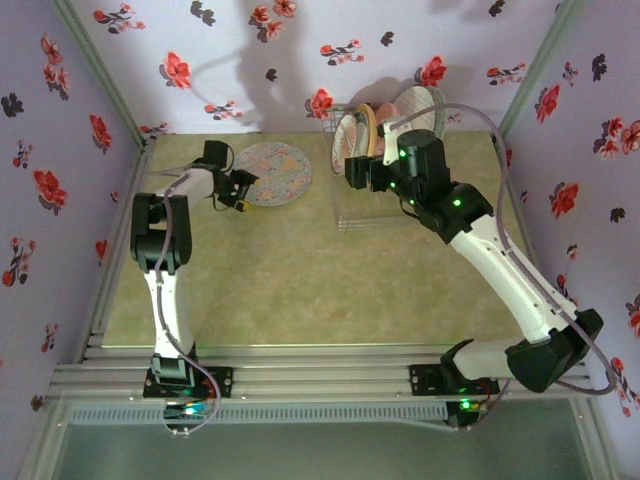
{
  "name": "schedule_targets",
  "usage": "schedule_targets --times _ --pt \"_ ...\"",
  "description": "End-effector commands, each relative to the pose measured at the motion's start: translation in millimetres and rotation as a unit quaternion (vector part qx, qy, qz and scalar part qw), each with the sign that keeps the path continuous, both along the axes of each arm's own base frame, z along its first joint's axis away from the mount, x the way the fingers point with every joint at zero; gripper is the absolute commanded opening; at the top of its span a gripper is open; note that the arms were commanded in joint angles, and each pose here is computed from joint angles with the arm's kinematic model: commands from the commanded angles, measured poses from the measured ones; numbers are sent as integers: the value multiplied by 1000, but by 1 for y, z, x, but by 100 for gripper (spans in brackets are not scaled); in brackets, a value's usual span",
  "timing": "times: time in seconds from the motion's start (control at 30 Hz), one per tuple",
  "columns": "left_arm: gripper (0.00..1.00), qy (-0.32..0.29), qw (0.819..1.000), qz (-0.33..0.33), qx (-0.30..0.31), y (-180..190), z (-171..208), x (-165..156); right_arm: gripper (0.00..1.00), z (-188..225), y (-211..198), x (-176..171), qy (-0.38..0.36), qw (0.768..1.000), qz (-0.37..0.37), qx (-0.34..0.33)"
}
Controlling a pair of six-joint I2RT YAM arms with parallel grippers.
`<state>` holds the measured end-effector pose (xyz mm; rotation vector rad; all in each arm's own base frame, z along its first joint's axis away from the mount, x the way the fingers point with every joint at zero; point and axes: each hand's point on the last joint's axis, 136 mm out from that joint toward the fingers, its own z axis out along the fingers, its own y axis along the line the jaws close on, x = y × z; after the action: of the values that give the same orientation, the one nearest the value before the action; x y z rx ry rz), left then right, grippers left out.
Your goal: Unload the plates from the dish rack
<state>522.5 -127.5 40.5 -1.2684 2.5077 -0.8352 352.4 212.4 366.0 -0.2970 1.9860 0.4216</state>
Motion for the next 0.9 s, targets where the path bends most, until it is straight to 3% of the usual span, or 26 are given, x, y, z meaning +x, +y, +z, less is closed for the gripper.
schedule_targets --times 0.0,0.2,0.33,0.47,0.67,0.77,0.87 --pt "65 33 999 -17 27 2 -8 -11 88 21 -17 0 -17 999 -30 6" --pt "71 44 998 -26 40 5 1 -21 88 28 -101 21 -19 981 -188 -51" --pt "71 32 998 -24 48 6 18 -28 87 29 -164 40 -7 959 -281 -44" --pt "72 6 998 -22 58 5 47 -38 87 23 -205 71 -2 944 -328 -30" --pt "73 -57 996 -21 61 -1 103 -62 84 -14 -229 143 35 953 -298 30" --pt "73 -123 989 -47 59 -12 147 -75 81 -34 -235 173 69 959 -271 42" --pt "73 -215 970 -89 69 -27 203 -90 79 -50 -235 195 89 965 -240 62"
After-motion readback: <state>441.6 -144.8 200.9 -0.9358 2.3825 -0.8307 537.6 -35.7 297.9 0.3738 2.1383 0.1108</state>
